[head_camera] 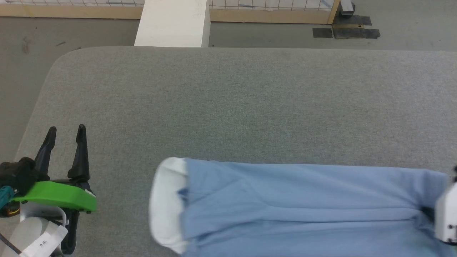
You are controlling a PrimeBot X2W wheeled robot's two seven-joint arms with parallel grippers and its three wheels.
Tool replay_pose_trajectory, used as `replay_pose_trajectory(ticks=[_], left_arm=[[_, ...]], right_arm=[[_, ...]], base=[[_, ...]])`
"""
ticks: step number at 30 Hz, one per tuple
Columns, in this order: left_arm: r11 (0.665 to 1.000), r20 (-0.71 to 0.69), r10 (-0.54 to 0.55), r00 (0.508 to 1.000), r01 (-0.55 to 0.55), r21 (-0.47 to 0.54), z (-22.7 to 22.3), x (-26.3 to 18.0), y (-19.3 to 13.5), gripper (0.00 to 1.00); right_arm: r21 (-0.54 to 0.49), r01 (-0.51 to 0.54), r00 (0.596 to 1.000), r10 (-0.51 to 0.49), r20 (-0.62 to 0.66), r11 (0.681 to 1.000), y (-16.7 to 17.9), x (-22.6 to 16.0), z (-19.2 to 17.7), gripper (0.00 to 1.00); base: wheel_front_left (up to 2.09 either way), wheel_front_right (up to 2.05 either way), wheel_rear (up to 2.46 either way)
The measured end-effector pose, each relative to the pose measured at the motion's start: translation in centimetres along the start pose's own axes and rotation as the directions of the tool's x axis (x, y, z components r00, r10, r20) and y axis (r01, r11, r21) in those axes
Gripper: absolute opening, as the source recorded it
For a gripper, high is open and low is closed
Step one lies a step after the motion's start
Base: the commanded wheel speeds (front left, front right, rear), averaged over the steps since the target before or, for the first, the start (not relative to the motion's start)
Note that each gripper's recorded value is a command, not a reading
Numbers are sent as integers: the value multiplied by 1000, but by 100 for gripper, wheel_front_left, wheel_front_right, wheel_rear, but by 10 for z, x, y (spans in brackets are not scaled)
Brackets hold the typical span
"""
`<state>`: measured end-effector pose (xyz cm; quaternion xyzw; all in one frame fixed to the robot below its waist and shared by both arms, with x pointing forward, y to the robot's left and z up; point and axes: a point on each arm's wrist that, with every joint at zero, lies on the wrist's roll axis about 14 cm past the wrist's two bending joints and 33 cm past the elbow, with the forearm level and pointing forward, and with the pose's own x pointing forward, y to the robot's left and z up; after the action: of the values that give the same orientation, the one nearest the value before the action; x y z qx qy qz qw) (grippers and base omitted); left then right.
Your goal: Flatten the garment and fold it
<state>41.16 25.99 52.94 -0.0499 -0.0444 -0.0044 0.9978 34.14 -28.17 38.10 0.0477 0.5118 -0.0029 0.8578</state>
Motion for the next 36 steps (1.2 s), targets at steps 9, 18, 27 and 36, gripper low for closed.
replay_pose_trajectory(ticks=[9,18,27,36], left_arm=[[1000,-5,2,1000,-2,-4,-2,1,0,100],[999,26,23,999,-23,-28,8,-4,0,100],[998,48,41,998,-39,-39,16,-16,0,100],[997,62,78,995,-76,-34,23,-30,12,100]], right_arm=[[46,229,973,-230,-1,972,-63,-28,10,0],[-174,190,976,-206,-76,966,-8,-67,22,0],[-356,-15,999,2,-38,934,78,-85,32,0],[-467,-263,963,261,-72,844,174,-71,21,0]], base=[[0,0,0],[0,0,0],[0,0,0],[0,0,0]])
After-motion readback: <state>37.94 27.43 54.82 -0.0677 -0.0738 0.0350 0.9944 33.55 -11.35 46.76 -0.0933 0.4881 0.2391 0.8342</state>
